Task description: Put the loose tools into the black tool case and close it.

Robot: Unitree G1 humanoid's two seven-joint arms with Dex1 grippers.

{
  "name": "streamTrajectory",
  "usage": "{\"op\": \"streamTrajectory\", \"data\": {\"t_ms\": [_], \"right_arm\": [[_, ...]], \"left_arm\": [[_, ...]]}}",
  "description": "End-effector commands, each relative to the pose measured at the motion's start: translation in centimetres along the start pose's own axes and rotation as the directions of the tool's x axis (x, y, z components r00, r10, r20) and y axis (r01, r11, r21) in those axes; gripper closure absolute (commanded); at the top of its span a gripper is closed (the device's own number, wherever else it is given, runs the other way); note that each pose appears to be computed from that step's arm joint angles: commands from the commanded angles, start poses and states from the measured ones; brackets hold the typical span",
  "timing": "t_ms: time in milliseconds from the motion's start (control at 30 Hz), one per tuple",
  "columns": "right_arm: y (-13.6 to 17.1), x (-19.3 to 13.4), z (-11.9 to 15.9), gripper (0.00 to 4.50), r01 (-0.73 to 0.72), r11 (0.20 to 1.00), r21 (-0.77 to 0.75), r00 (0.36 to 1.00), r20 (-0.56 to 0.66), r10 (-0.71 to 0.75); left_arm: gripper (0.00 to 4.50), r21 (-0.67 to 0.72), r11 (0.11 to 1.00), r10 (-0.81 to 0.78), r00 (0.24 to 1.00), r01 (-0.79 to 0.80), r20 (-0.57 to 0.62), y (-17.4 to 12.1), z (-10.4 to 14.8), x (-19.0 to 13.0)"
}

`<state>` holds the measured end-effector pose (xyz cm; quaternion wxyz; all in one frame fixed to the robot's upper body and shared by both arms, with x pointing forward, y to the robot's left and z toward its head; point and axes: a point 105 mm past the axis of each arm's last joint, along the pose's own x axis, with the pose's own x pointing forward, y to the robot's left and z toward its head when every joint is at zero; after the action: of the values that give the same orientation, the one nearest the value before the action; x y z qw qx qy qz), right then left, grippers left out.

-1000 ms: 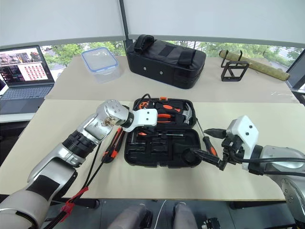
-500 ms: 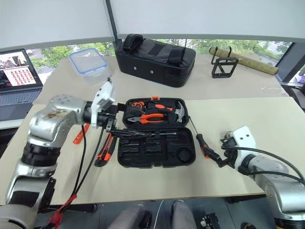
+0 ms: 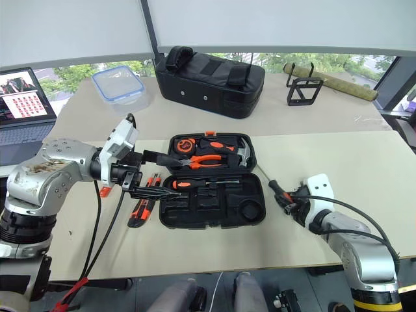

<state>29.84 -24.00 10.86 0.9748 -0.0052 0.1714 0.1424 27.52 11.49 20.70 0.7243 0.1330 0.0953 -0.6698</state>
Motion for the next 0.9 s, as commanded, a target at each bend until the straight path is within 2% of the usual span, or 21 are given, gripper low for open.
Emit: {"op": "streamTrajectory", "data": {"t_ms": [33, 133, 200, 267, 333, 433, 600, 800, 900], "right_arm": [[-2.3, -1.8, 3.6, 3.46, 0.084, 0.994, 0.064, 0.99, 0.104, -0.09], [-1.6, -2.2, 6.3, 3.46, -0.002, 1.0, 0.018, 0.986, 0.166, -0.001], [1.4, -2.3, 8.3, 3.46, -0.181, 0.972, -0.149, 0.959, 0.194, 0.208], [4.9, -2.0, 7.7, 3.46, -0.375, 0.83, -0.413, 0.901, 0.05, 0.432], [6.0, -1.4, 6.4, 3.46, -0.47, 0.712, -0.522, 0.859, -0.083, 0.506], [7.0, -0.1, 5.3, 3.46, -0.542, 0.565, -0.622, 0.805, -0.192, 0.562], [9.0, 1.6, 5.0, 3.46, -0.584, 0.361, -0.727, 0.731, -0.277, 0.624], [8.9, 3.7, 4.6, 3.46, -0.563, 0.251, -0.787, 0.733, -0.335, 0.592], [9.3, 4.1, 4.4, 3.46, -0.583, 0.209, -0.785, 0.708, -0.365, 0.604]], "left_arm": [[0.0, 0.046, 0.999, -0.008, 1.0, 0.007, 0.022, -0.7, 1.1, -0.6], [0.0, 0.034, 0.999, 0.014, 0.999, -0.015, 0.043, -0.6, 1.5, -0.8], [0.0, 0.023, 1.0, 0.004, 0.999, -0.005, 0.046, -0.9, 1.6, -1.0], [0.0, 0.012, 0.999, -0.029, 0.999, 0.029, 0.021, -1.5, 1.2, -1.3], [0.0, 0.002, 0.999, -0.047, 0.999, 0.047, 0.0, -1.8, 0.9, -1.4], [0.0, -0.029, 0.997, -0.067, 0.997, 0.067, -0.03, -1.8, 0.5, -1.8], [0.0, -0.03, 0.997, -0.074, 0.995, 0.072, -0.07, -1.9, -0.2, -2.2], [0.0, -0.017, 0.997, -0.078, 0.992, 0.077, -0.102, -2.3, -0.9, -2.4], [0.0, -0.011, 0.998, -0.068, 0.992, 0.068, -0.108, -2.3, -0.9, -2.5]]}}
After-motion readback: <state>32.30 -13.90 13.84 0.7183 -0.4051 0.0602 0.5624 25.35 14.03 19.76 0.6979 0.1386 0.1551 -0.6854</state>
